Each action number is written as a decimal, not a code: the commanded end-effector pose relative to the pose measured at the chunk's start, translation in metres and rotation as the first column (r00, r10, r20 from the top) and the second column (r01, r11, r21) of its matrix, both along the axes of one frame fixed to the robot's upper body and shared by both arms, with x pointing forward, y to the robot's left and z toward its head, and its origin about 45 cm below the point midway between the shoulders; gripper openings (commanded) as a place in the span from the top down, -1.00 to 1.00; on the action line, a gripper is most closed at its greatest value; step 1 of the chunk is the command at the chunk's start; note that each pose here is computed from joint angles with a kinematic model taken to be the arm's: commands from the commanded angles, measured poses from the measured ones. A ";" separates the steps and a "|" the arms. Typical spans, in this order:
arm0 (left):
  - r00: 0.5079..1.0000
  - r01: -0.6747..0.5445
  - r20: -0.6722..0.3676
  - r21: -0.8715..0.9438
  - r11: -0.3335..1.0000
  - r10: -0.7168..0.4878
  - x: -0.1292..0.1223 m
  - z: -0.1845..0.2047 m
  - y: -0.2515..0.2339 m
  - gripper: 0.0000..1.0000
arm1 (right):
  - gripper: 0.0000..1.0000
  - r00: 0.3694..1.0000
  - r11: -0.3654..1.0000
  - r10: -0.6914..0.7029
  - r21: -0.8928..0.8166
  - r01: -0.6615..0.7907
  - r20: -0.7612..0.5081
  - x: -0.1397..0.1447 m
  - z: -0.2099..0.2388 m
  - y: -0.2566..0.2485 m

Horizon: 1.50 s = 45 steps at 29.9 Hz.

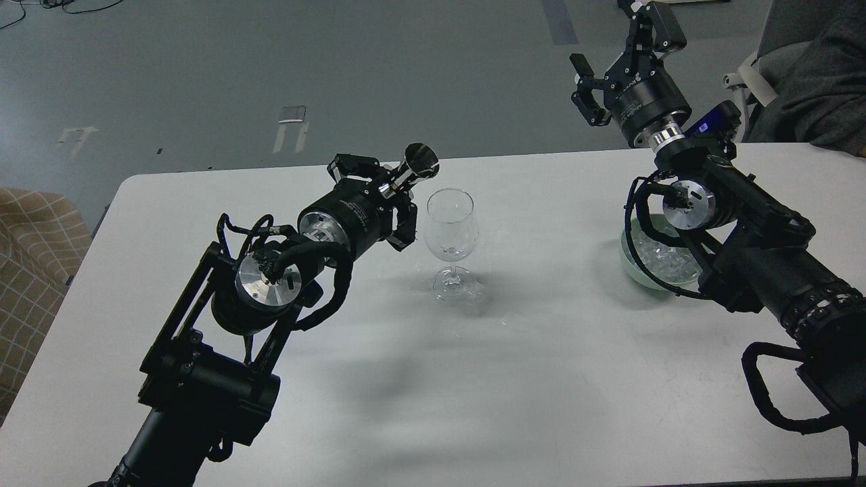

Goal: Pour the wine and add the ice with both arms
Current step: 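Lift the jigger with the left gripper and carry it over the wine glass, then tilt the jigger with the left gripper to pour into the glass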

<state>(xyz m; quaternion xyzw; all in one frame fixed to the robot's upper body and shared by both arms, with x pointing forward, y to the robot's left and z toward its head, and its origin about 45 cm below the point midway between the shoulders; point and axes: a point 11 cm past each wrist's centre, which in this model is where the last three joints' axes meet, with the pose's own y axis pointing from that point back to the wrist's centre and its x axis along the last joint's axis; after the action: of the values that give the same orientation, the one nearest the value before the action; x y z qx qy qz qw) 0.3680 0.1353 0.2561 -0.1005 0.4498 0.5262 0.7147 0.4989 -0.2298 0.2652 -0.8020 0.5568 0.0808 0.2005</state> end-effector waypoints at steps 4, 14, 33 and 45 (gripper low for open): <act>0.999 0.023 0.025 0.059 0.998 -0.025 -0.002 0.000 -0.009 1.00 | -1.00 1.000 1.000 0.000 0.000 0.000 0.000 0.000 0.000 0.000; 0.997 0.020 0.068 0.164 0.986 -0.031 -0.004 -0.004 -0.013 1.00 | -1.00 1.000 1.000 -0.001 0.001 0.001 -0.002 0.000 -0.001 0.000; 0.990 -0.020 0.137 0.298 0.954 -0.022 -0.003 -0.006 -0.010 1.00 | -1.00 1.000 1.000 0.003 0.003 -0.003 -0.005 -0.002 -0.004 0.001; 0.985 0.000 0.162 0.375 0.927 -0.065 -0.007 -0.009 -0.016 1.00 | -1.00 1.000 1.000 0.004 0.005 -0.003 -0.004 -0.002 -0.004 0.002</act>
<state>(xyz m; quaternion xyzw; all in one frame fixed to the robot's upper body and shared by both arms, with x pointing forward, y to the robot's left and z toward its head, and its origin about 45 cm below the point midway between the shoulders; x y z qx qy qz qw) 0.3622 0.1212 0.2470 -0.0050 0.2851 0.5810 0.7623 0.4965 -0.2285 0.2615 -0.8025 0.5557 0.0843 0.2004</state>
